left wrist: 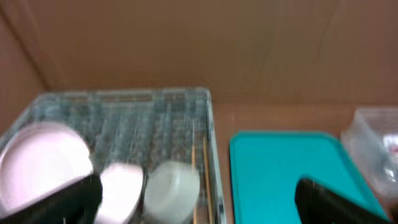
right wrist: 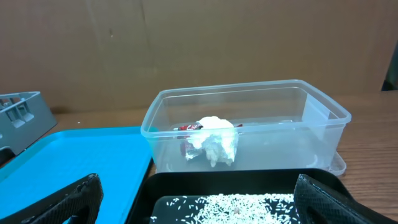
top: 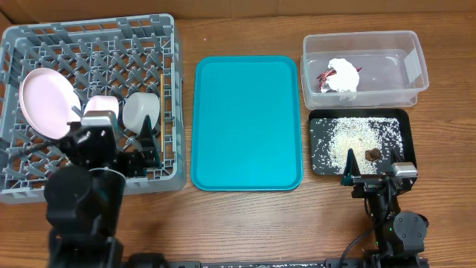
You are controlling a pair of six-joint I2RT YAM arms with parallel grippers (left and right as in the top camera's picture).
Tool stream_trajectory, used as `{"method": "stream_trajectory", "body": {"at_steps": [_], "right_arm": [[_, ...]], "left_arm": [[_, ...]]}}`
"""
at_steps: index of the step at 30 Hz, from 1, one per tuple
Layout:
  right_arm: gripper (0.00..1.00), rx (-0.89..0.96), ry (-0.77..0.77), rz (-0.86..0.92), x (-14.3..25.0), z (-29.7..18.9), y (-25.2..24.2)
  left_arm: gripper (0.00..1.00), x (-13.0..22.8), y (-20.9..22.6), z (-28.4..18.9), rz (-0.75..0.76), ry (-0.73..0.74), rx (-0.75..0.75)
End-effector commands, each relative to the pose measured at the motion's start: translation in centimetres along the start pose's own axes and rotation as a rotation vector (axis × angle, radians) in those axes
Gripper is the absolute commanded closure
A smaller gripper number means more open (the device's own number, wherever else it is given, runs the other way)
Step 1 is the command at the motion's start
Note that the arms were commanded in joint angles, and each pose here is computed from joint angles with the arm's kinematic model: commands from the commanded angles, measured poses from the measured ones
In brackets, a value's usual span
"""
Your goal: Sort waste into correct bins and load items into the dishwasher
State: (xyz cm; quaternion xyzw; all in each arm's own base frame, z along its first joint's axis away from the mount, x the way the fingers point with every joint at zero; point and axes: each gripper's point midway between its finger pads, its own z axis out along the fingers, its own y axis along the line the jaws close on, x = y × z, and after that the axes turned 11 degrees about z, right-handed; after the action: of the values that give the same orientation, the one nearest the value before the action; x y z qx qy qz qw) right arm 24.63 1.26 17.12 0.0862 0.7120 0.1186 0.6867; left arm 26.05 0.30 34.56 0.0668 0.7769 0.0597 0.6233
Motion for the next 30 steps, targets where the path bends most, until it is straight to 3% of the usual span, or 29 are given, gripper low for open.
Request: {"method": "stream_trajectory", "body": {"at_steps": [1, 11, 21, 30], "right_arm": [[0.0, -0.006, -0.004, -0.004, 0.2, 0.0, 0.0], [0.0, -0.006, -0.004, -0.004, 0.2, 0.0, 0.0], [0.0, -0.006, -0.004, -0.004, 0.2, 0.0, 0.0], [0.0, -0.006, -0.004, -0.004, 0.2, 0.0, 0.0]], "left_arm": [[0.0, 1.3, -2.0, -0.7, 0.08, -0.13, 0.09], [0.0, 6.5, -1.2, -2.6, 0.083, -0.319, -0.061], [0.0, 11.3, 0.3, -0.7, 0.062, -0.274, -0.19], [0.0, 15.2, -0.6, 1.7, 0.063, -0.266, -0.176]]}}
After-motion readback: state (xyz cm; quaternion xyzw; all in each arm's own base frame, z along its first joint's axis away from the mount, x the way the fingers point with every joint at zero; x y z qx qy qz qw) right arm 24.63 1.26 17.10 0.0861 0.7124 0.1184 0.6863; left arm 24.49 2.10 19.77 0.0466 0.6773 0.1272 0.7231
